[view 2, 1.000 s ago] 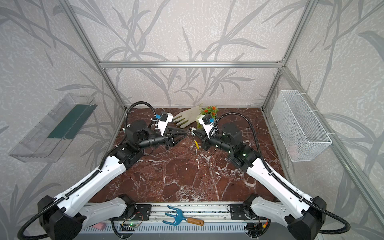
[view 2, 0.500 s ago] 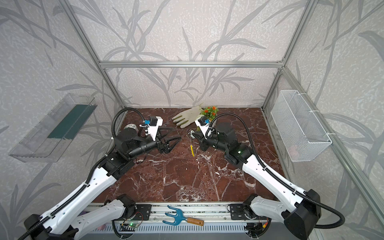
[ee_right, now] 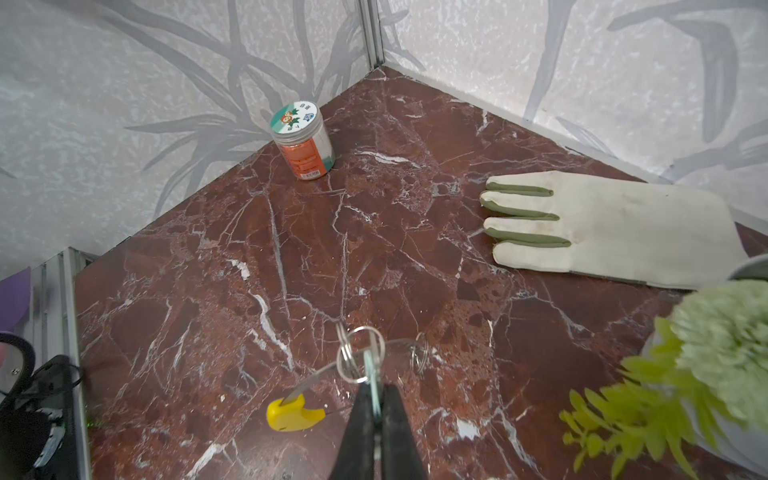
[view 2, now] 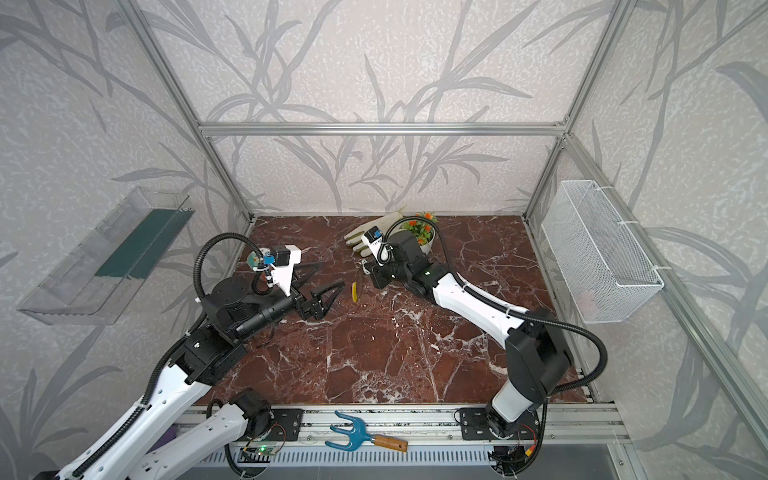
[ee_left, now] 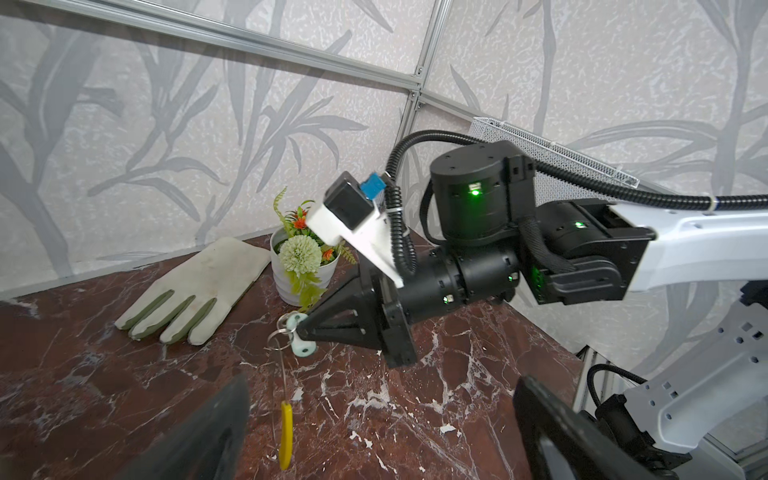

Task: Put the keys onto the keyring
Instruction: 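Lower the steel plate with the hanging key onto the table with both grippers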

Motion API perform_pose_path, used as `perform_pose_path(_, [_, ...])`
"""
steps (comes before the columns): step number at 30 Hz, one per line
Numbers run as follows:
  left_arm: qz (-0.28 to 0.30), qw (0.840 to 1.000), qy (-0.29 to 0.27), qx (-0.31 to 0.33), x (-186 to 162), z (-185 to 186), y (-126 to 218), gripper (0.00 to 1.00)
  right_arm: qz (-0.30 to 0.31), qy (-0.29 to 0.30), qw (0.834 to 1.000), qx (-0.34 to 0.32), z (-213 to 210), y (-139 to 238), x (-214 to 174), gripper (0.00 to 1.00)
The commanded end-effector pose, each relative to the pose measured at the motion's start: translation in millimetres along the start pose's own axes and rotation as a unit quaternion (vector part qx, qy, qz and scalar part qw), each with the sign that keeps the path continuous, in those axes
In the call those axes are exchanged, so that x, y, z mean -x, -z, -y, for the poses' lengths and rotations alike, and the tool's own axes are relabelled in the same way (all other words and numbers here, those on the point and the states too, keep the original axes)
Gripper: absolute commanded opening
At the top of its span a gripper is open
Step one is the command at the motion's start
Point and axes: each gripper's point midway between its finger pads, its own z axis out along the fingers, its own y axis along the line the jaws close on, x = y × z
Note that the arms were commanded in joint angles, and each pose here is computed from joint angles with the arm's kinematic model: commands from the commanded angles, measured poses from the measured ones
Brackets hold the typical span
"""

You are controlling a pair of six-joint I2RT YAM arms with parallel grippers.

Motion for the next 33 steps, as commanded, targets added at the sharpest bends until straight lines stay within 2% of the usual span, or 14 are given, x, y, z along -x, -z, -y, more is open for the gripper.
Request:
perform_pose_path(1, [-0.005, 0.999, -0.004, 0.033, -5.5, -9.2, 13.2, 0.99, 0.015, -0.01, 1.0, 0.014, -0.6, -25.1, 19.9, 0.0])
perform_pose_path(8, [0.006, 0.997, -0.014, 0.074, -4.2, -16.7, 43.6, 0.99, -0.023, -0.023, 0.999, 0.031, -0.2, -80.2, 17.6, 0.0])
perform_pose_path(13, [0.011, 0.995, -0.018, 0.095, -6.5, -21.8, 57.1, 0.99, -0.057, -0.033, 0.998, 0.025, 4.5, -94.2, -2.6, 0.0])
perform_pose_path(18, [0.007, 0.994, -0.024, 0.102, -9.5, -24.8, 56.7, 0.99, -0.083, -0.032, 0.996, 0.018, 6.0, -88.8, -23.9, 0.0])
perform_pose_path(33, [-0.01, 0.996, -0.034, 0.085, -13.0, -23.4, 36.3, 0.99, -0.145, -0.027, 0.989, 0.013, 0.4, -42.3, -80.1, 0.0])
